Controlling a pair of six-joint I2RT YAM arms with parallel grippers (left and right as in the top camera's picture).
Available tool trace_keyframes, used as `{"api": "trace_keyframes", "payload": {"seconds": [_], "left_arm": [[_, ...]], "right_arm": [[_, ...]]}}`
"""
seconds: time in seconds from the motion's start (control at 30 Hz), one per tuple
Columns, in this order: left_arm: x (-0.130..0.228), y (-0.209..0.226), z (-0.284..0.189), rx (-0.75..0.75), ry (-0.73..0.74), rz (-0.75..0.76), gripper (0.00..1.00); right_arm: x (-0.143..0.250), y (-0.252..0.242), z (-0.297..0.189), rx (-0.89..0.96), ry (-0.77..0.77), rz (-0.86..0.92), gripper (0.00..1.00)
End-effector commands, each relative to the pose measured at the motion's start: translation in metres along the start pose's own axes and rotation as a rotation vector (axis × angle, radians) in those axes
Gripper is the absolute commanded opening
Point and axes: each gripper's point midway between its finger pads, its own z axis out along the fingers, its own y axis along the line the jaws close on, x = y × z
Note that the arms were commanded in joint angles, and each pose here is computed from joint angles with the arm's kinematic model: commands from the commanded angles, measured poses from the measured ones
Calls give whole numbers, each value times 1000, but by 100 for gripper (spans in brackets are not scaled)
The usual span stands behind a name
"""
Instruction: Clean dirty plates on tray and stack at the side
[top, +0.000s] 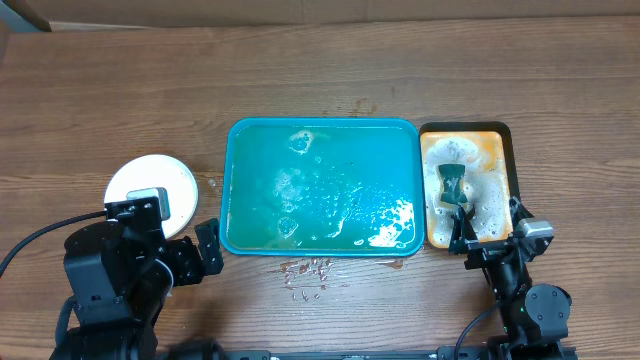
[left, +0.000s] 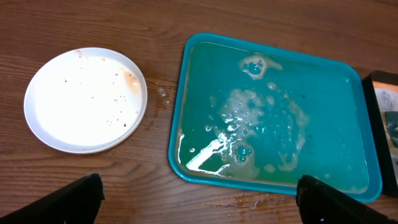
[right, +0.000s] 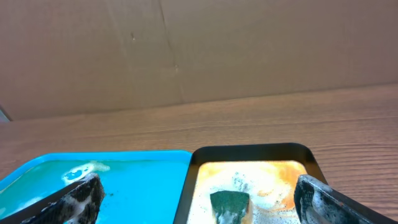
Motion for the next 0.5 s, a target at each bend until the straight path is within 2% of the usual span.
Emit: {"api": "trace_keyframes", "payload": {"seconds": [0.0, 0.17, 0.47], "left_arm": [[1, 0, 1, -2, 2, 33, 100], [4, -2, -3, -17, -5, 90, 100], [22, -8, 20, 50, -184, 137, 100]], "right_arm": [[1, -3, 0, 13, -8, -4, 100], [1, -3, 0, 13, -8, -4, 100], [1, -3, 0, 13, -8, -4, 100]]}}
